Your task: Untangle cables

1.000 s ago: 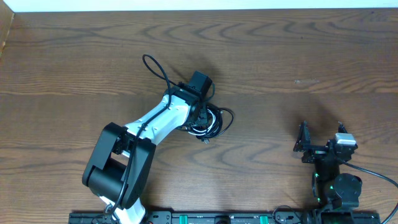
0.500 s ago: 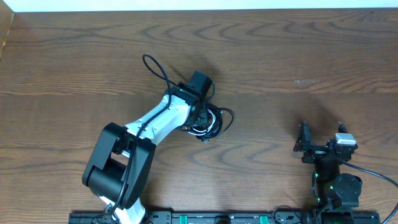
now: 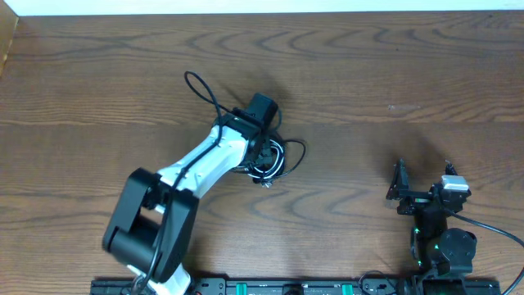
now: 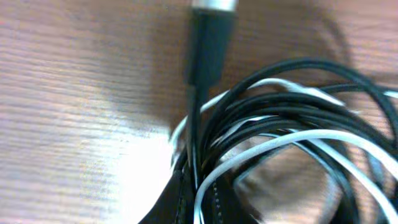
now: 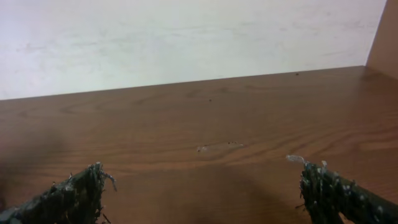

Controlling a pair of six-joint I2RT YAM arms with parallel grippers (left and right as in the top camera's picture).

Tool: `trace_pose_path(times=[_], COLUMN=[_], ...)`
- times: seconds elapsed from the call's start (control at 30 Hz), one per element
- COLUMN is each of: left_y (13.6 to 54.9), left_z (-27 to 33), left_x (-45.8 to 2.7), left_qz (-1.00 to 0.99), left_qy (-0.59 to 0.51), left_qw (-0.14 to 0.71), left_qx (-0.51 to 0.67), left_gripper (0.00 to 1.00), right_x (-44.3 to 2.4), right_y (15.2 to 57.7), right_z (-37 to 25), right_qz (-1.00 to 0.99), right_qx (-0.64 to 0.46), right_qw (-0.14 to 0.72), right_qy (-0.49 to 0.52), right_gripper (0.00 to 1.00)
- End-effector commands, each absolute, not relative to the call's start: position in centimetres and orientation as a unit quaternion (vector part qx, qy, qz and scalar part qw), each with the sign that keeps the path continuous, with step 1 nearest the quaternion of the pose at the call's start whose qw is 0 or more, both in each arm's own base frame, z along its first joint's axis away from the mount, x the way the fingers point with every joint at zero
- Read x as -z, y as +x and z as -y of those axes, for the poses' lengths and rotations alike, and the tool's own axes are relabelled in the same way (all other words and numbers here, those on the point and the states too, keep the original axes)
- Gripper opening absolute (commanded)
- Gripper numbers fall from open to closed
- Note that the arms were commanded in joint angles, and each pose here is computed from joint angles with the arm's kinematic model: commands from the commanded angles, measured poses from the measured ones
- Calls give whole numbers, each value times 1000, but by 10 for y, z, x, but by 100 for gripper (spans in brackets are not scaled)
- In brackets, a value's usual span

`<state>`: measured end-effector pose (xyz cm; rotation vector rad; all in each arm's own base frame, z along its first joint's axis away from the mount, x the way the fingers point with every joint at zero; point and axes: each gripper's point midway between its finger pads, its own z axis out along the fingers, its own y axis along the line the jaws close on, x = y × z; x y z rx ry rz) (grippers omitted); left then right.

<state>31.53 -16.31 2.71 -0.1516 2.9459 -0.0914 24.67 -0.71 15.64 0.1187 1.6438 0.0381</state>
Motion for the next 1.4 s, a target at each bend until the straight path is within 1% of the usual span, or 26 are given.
trace_pose_path(times=[0.0,0.1,0.17,0.5,0.67,1.37], left_y=[327,324,322,320,322,322], left_z=[160,154,150,142,142,142], left_x=[-81,-107,-112,-80,-72,-72], left_qz=[-982,-977,-977,-985,-986,-986], left_qy=[-64,-70,-68,-59,-59,-59], left_qw=[164,187,190,158,152,151], left_qx=[63,75,73,33,29,29], left_gripper=[7,8,8,8,8,8], right_x=[-156,-156,-156,-156,-156,-156], right_y=[247,247,247,247,247,247], right_z=[5,5,5,5,5,5], right_qz=[-733,-733,-733,-733,-733,-733], right_qx=[-17,-17,-17,-17,-17,-17], right_qw=[678,678,678,678,678,678], right_qy=[48,48,48,48,48,48], right_gripper=[99,99,99,99,99,99])
